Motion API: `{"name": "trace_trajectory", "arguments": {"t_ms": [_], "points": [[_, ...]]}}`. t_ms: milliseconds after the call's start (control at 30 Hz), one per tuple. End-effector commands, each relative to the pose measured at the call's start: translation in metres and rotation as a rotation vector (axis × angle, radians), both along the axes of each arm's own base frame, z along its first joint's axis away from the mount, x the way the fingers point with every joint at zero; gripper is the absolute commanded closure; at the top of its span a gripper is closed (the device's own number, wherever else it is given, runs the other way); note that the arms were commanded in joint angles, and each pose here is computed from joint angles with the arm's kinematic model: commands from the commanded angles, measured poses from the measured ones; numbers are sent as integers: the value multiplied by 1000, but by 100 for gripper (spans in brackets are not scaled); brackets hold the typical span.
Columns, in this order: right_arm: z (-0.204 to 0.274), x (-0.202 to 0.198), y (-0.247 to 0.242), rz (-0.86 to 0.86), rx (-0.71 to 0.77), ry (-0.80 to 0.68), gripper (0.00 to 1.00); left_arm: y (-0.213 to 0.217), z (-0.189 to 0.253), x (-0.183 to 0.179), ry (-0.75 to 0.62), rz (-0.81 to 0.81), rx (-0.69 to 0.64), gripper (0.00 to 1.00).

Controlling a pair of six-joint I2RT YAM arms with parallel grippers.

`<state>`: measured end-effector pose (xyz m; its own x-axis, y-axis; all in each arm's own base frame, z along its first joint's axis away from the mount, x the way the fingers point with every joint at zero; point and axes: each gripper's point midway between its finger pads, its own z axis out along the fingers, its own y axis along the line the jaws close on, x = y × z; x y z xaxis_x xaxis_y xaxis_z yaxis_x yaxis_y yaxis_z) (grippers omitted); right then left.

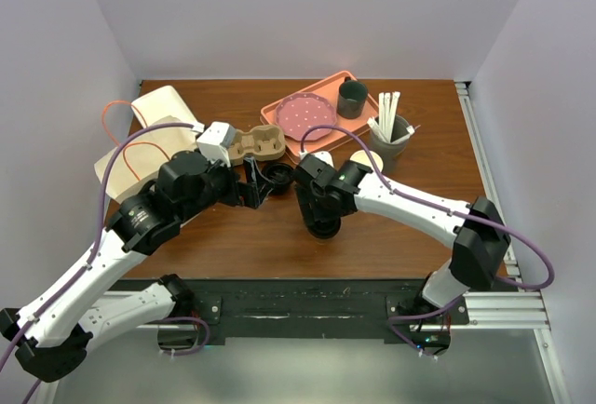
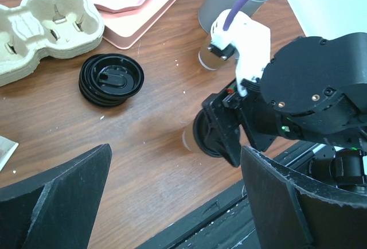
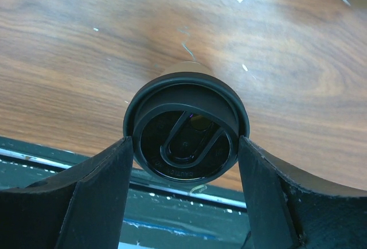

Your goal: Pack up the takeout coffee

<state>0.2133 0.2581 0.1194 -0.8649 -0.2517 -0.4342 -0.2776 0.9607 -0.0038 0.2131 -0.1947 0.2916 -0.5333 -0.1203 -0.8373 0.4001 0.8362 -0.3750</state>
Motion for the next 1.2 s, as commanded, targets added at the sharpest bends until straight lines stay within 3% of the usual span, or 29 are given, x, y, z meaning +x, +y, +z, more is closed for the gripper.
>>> {"name": "trace_trajectory", "arguments": {"t_ms": [0, 333, 500, 933, 1067, 1167], "points": [[12, -10, -41, -123, -97, -18, 48, 3, 3, -2, -9, 8, -10, 0], [24, -10, -163, -481, -70, -48, 51, -7, 1, 1, 4, -22, -13, 0], [28, 12, -210, -649, -56, -118, 50, -14, 3, 1, 11, -49, -16, 0], [5, 59, -270, -860, -12, -122, 51, 14, 21, -2, -14, 36, 34, 0], [-2, 64, -274, -878, -11, -101, 43, 21, 20, -4, -13, 60, 40, 0], [3, 67, -277, -882, -25, -112, 29, 23, 22, -5, -16, 71, 36, 0]]}}
